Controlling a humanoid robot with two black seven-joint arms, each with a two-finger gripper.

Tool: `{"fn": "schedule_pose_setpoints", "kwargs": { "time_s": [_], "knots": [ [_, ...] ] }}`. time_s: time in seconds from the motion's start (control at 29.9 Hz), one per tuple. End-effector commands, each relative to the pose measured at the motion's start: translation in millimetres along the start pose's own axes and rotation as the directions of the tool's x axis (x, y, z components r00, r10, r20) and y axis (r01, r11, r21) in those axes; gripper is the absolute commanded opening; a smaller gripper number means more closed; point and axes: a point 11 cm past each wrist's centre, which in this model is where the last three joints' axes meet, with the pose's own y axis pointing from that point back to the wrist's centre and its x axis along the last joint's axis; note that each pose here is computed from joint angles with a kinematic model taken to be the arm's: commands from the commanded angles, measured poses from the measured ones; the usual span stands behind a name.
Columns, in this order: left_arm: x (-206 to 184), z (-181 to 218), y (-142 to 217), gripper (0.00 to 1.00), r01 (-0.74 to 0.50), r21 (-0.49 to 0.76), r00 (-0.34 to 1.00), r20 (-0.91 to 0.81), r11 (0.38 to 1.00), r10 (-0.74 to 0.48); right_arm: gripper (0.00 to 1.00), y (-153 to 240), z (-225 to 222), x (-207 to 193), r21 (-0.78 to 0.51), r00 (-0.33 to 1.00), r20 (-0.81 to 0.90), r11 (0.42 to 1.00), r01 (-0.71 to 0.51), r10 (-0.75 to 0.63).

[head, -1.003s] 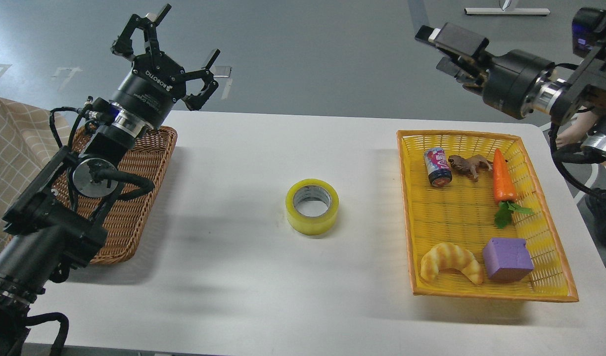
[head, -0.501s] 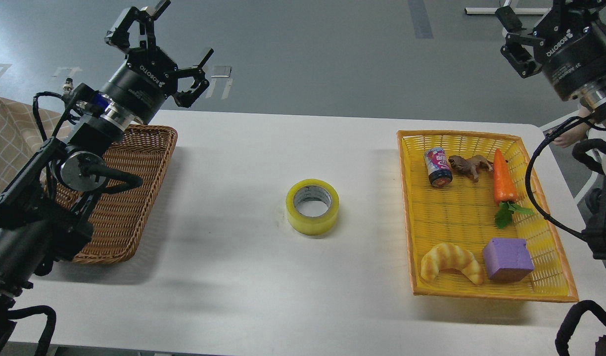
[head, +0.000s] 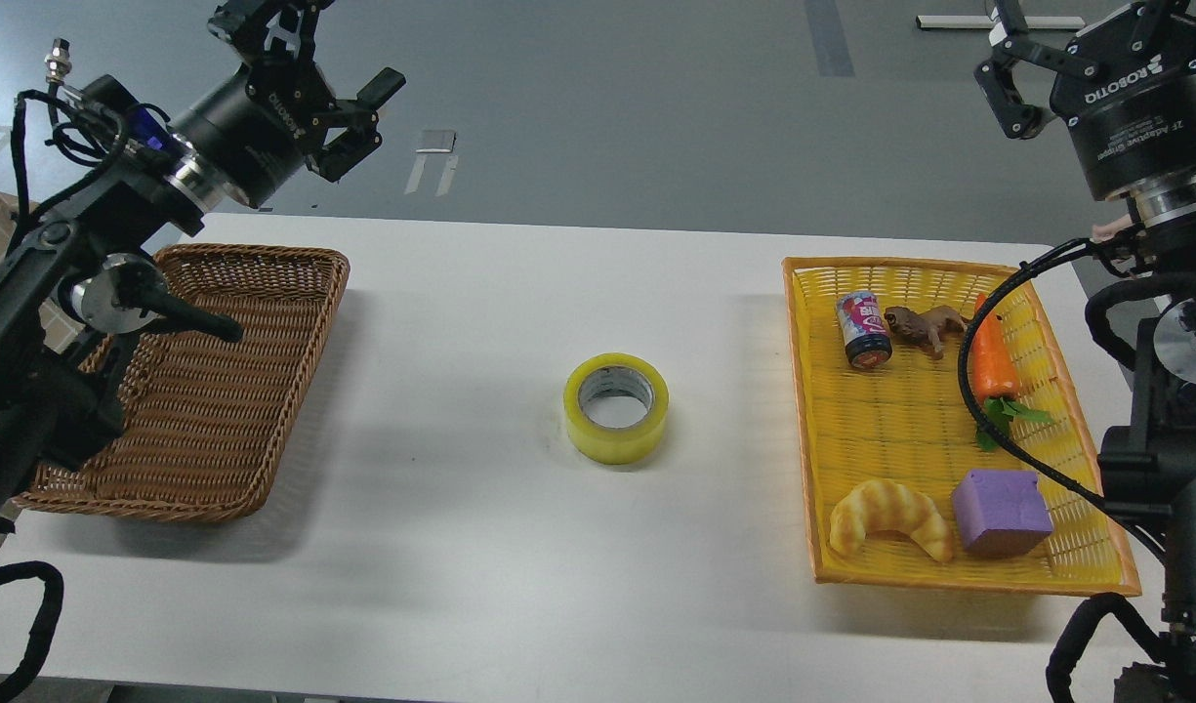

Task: Place and transfer tape with both arms
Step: 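Swing the left gripper over and lower it to the tape roll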

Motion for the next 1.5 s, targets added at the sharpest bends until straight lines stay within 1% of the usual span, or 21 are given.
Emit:
{"fn": "schedule_pose_setpoints", "kwargs": {
  "time_s": [0.0, 0.07, 0.23, 0.3, 0.4, 0.5, 0.67, 0.8, 0.87, 1.14, 1.2, 1.27, 1.37, 1.47],
  "knots": [
    [2.0, 8.6, 1.4, 0.98, 0.020, 0.039, 0.995, 0.097, 0.999, -0.024, 0.99, 12.5, 0.6, 11.2, -0.025, 1.000, -0.012, 0.999, -0.025, 0.025],
    [-1.4, 16.4, -1.3, 0.98, 0.046, 0.049, 0.989, 0.138, 0.998, -0.053, 0.99, 21.3, -2.1, 19.4, -0.033, 0.999, -0.009, 0.999, -0.041, 0.040],
    [-11.0, 22.5, -8.1, 0.98, 0.103, 0.102, 0.964, 0.234, 0.989, -0.124, 0.99, 38.5, -4.3, 33.7, -0.015, 0.995, 0.072, 0.997, -0.073, 0.074],
    [-14.2, 21.2, -10.7, 0.98, 0.113, 0.150, 0.929, 0.335, 0.982, -0.158, 0.99, 44.5, -11.3, 39.4, -0.007, 0.993, 0.080, 0.997, -0.082, 0.083],
    [-19.0, 18.2, -12.8, 0.98, 0.120, 0.201, 0.878, 0.435, 0.972, -0.198, 0.99, 46.7, -13.7, 41.7, 0.003, 0.991, 0.103, 0.996, -0.086, 0.085],
    [-26.0, 13.9, -12.8, 0.98, 0.129, 0.240, 0.828, 0.509, 0.962, -0.237, 0.99, 47.7, -14.5, 43.6, 0.017, 0.987, 0.133, 0.996, -0.090, 0.087],
    [-43.0, 18.1, -15.9, 0.98, 0.160, 0.260, 0.750, 0.595, 0.952, -0.288, 0.99, 50.6, -10.4, 48.7, 0.008, 0.984, 0.144, 0.994, -0.107, 0.105],
    [-56.1, 2.7, -15.8, 0.98, 0.190, 0.329, 0.692, 0.624, 0.925, -0.364, 0.99, 51.9, -9.1, 50.6, 0.006, 0.983, 0.146, 0.994, -0.114, 0.112],
    [-63.8, -16.7, -11.7, 0.98, 0.203, 0.409, 0.633, 0.638, 0.889, -0.438, 0.99, 54.1, -6.6, 54.5, 0.001, 0.981, 0.151, 0.992, -0.127, 0.125],
    [-73.7, -57.5, -2.6, 0.98, 0.157, 0.573, 0.426, 0.696, 0.804, -0.579, 0.99, 61.5, 3.0, 68.8, -0.017, 0.970, 0.169, 0.984, -0.175, 0.175],
    [-75.5, -63.8, -1.9, 0.98, 0.142, 0.597, 0.391, 0.699, 0.790, -0.599, 0.99, 62.4, 4.2, 70.4, -0.020, 0.969, 0.170, 0.983, -0.180, 0.181],
    [-79.5, -73.9, -2.4, 0.98, 0.107, 0.632, 0.324, 0.708, 0.768, -0.628, 0.99, 63.5, 5.4, 72.3, -0.023, 0.967, 0.173, 0.982, -0.186, 0.187],
    [-91.6, -80.8, -9.0, 0.98, 0.085, 0.643, 0.275, 0.719, 0.761, -0.638, 0.99, 66.3, 8.9, 77.8, -0.031, 0.962, 0.179, 0.978, -0.205, 0.207],
    [-105.1, -82.8, -13.3, 0.98, 0.092, 0.641, 0.267, 0.721, 0.762, -0.639, 1.00, 67.6, 10.8, 80.4, -0.036, 0.959, 0.182, 0.976, -0.213, 0.216]
  ]
}}
